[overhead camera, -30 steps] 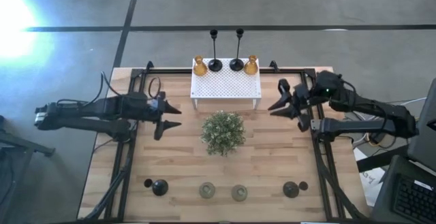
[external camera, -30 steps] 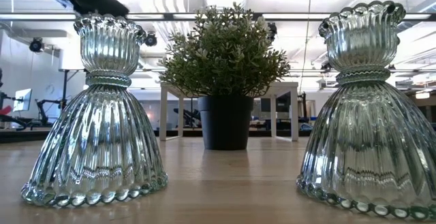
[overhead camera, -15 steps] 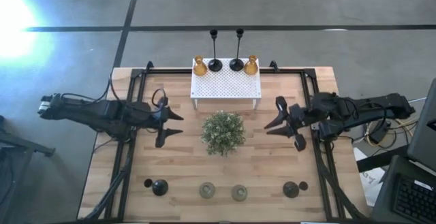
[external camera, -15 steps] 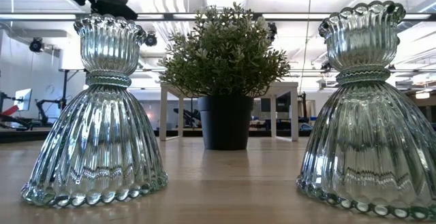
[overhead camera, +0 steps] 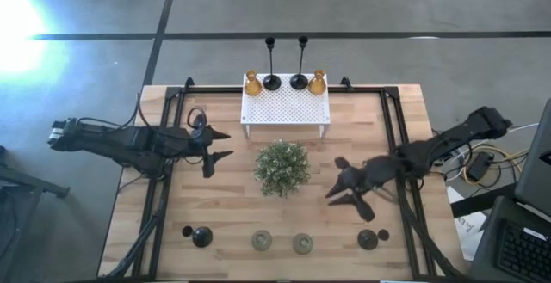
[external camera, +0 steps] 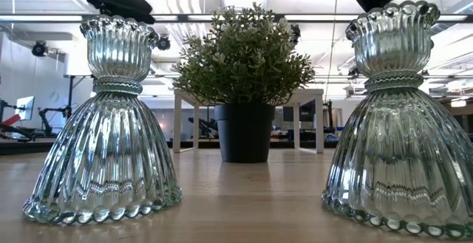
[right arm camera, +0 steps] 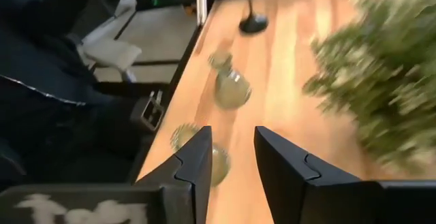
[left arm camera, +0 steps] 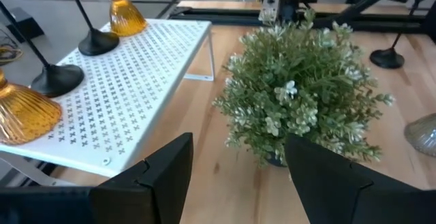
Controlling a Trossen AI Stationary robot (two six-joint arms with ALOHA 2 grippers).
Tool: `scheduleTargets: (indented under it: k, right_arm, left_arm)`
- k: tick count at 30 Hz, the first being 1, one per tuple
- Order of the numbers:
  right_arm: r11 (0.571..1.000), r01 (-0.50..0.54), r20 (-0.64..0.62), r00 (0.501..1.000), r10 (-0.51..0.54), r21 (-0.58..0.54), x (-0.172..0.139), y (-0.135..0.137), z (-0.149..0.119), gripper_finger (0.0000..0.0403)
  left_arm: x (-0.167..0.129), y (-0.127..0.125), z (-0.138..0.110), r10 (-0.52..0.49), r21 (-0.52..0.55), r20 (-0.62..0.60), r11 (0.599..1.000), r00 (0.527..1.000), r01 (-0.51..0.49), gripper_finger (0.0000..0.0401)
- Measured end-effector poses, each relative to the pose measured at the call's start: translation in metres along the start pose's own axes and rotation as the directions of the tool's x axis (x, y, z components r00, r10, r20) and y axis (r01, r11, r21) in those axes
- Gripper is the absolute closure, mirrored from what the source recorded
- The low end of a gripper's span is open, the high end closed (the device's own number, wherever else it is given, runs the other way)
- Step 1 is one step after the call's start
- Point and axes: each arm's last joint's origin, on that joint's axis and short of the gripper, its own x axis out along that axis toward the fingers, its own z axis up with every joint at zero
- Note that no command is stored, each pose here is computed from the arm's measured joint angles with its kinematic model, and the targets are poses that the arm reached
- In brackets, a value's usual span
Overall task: Pick & Place candle stick holders
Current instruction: Put the right green glass candle holder on the shelf
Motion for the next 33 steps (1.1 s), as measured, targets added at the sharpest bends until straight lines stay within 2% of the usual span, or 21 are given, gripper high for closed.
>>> scheduleTargets:
  k: [9,16,24,29,33]
  right_arm:
    - [0.975,0.044,-0.163,0.987,-0.008,0.218,0.036,0.007,-0.024,0.0243]
    - [0.956,0.118,-0.287,0.957,-0.037,0.27,0.065,0.007,-0.046,0.0182]
    - [0.953,0.176,-0.388,0.919,-0.069,0.246,0.093,0.001,-0.069,0.0131]
    - [0.955,0.102,-0.388,0.921,0.015,0.278,0.11,0.003,-0.076,0.0121]
    - [0.952,0.025,-0.345,0.935,0.086,0.304,0.12,0.007,-0.072,0.0121]
  left_arm:
    - [0.0,0.0,0.0,-0.001,-0.001,0.003,1.0,1.0,0.001,0.0165]
    - [0.0,0.001,0.0,0.019,0.033,0.005,0.999,1.0,-0.019,0.0165]
    - [0.0,0.001,0.0,0.023,0.049,0.005,0.999,1.0,-0.023,0.0165]
    - [0.0,0.001,0.0,0.023,0.051,0.005,0.998,1.0,-0.023,0.0165]
    - [0.0,0.001,0.0,0.023,0.055,0.005,0.998,1.0,-0.023,0.0165]
